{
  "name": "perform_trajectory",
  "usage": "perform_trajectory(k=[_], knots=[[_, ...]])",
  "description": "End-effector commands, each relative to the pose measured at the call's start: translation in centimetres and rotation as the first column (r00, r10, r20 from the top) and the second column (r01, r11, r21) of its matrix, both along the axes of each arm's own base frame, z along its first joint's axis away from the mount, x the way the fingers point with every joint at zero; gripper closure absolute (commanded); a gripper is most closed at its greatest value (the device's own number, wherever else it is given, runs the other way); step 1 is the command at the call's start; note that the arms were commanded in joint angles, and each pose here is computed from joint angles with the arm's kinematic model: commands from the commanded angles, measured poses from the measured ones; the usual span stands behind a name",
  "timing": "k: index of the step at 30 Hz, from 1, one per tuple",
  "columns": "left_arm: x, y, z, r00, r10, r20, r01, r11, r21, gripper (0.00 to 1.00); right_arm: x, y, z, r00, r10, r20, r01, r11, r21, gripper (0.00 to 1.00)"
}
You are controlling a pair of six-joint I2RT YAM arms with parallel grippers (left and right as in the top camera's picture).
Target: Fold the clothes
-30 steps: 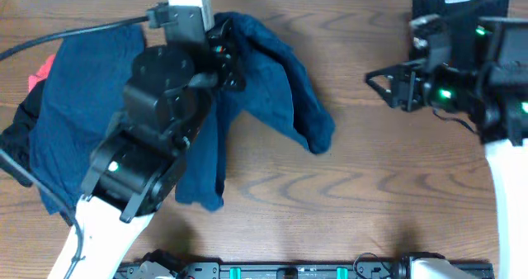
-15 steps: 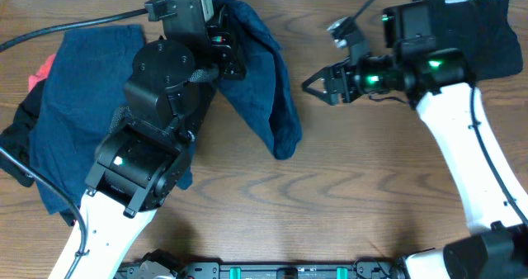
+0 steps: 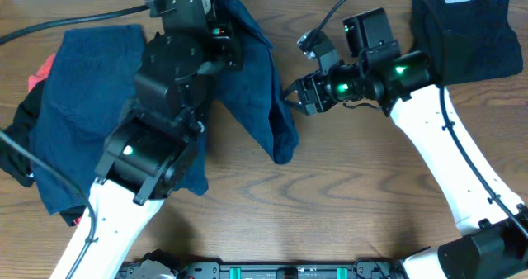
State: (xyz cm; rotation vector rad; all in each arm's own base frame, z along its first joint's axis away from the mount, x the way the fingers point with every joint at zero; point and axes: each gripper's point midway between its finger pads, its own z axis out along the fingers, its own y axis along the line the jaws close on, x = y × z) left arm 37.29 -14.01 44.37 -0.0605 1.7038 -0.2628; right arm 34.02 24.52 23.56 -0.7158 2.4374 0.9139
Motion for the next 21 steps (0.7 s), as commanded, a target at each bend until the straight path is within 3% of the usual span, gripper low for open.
perform_trajectory(k=[1, 8, 15, 21], knots=[[0.6, 0.6, 0.9, 0.999, 0.04, 0.035, -0.04, 0.999, 0.014, 0.94, 0.4, 0.0, -0.9, 0.997, -0.071, -0.006, 0.071, 0.996, -0.06, 0.34], [0.8, 0.7, 1.9, 0.996, 0.046, 0.074, -0.045, 0.999, -0.011, 0.94, 1.1, 0.4, -1.9, 0.99, -0.138, 0.019, 0.139, 0.985, -0.099, 0.34], [0.7, 1.6, 2.7, 0.993, 0.065, 0.098, -0.063, 0.998, -0.026, 0.94, 2.7, -0.6, -5.8, 0.955, -0.295, 0.034, 0.296, 0.945, -0.139, 0.34], [0.5, 2.5, 3.3, 0.99, 0.084, 0.111, -0.081, 0.996, -0.034, 0.94, 3.1, -1.0, -8.6, 0.938, -0.346, 0.039, 0.348, 0.929, -0.128, 0.34]])
